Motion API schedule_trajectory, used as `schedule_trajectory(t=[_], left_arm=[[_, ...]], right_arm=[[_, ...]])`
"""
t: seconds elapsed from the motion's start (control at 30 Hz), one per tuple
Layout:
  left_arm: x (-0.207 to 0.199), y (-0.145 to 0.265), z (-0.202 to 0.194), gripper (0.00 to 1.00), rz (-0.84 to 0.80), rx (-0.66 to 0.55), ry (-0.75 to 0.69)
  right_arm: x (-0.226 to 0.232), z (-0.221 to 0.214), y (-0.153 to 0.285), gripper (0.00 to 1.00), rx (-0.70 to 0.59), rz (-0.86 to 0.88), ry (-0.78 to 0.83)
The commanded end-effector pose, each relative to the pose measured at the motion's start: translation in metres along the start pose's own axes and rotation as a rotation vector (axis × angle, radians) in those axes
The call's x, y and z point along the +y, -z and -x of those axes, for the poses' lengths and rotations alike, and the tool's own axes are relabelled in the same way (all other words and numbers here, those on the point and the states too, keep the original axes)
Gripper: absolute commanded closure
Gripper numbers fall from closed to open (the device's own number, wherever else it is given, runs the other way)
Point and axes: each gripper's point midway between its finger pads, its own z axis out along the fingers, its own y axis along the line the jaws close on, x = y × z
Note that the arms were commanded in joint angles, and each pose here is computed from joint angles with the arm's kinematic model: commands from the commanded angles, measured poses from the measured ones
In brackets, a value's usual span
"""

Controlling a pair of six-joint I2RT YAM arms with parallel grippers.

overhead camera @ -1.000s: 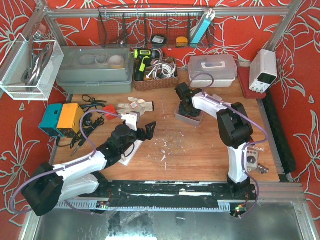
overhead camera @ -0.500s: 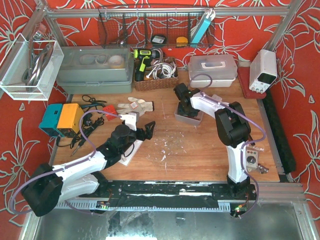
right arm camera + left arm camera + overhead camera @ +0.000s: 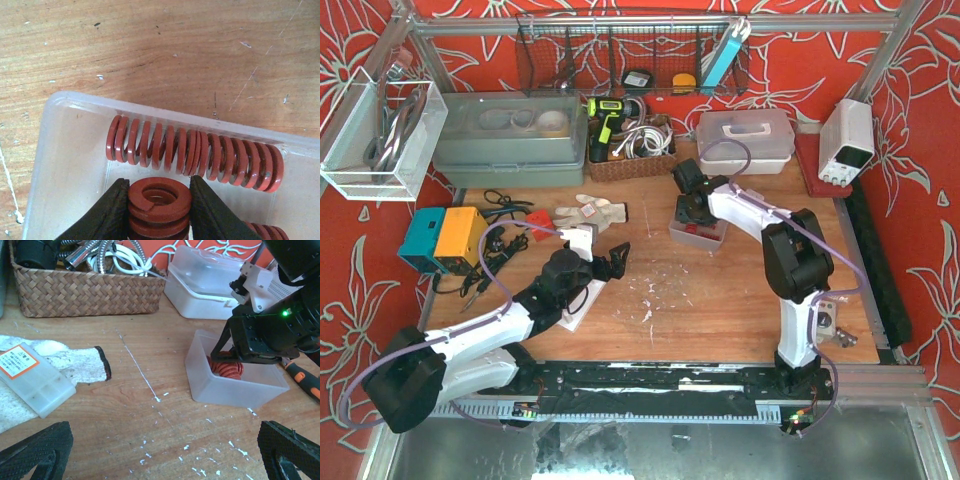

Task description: Install the large spring

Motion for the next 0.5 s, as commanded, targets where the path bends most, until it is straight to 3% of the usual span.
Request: schedule_trajectory(t=[0.0,0.17,0.37,0.47], left_arm=[[0.001,0.002,0.006,0.0,0.01,-0.023,0.006],[0.002,0.003,0.006,0.0,0.016,-0.023,0.012],[0.007,0.004,0.005,0.0,0.043,-0.026,0.05],[-0.003,0.01,0.014,0.01,-0.018,-0.059,0.086]], right_arm=[[0.003,0.008,0.016,0.89,-0.069,0.029,0.068],[0.013,0.022,0.037,0.89,-0.171,0.106,0.152],[0.027,0.04,0.085,0.93,-0.388,0.176,0.357],[0.034,0.041,0.114,0.96,-0.508,0.232,0.452]])
